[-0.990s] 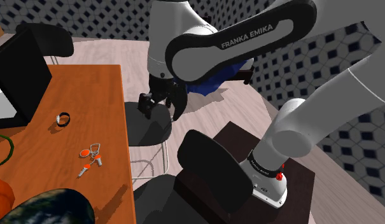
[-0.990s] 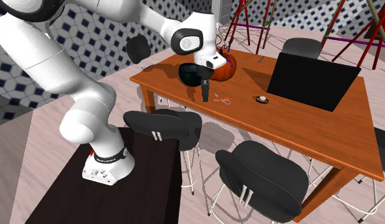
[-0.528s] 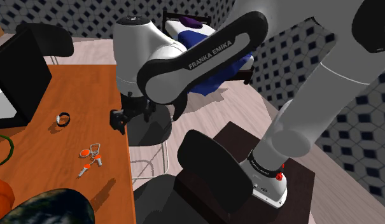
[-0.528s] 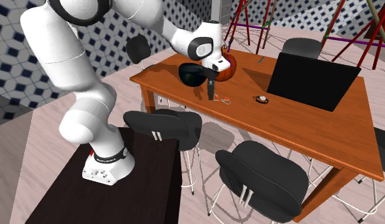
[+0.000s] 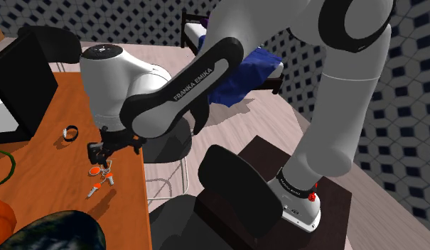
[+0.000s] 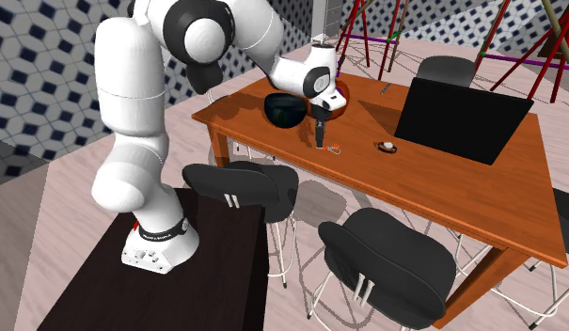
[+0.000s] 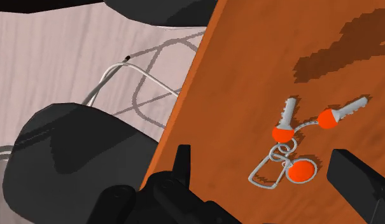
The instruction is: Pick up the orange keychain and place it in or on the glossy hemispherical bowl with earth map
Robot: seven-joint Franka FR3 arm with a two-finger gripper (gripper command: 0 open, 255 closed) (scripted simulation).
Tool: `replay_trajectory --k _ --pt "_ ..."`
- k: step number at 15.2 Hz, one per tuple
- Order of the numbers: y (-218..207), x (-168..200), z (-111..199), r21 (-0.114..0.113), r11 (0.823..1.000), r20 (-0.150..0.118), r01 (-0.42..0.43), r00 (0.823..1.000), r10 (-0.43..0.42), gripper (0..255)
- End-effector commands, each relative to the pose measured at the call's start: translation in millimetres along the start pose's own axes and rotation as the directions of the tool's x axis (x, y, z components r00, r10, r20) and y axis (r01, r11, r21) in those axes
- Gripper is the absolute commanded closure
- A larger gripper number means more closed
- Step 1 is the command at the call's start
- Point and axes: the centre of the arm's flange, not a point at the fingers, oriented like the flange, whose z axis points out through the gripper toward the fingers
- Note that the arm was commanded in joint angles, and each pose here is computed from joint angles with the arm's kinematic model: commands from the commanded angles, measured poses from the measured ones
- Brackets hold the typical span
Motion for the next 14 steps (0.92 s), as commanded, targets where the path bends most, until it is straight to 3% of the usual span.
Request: replay_trajectory --k 1,4,11,14 --pt "-20.8 8.5 13.0 0.002 1.000 -0.002 -0.019 1.000 0.019 0" --pt "-44.5 16.9 29.2 0.004 0.999 -0.002 -0.037 0.999 0.037 0" --pt "-44.7 17.0 69.2 0.004 0.999 -0.002 -0.037 0.999 0.037 0" --pt "-44.7 17.0 69.2 0.004 0.999 -0.002 -0.037 0.999 0.037 0"
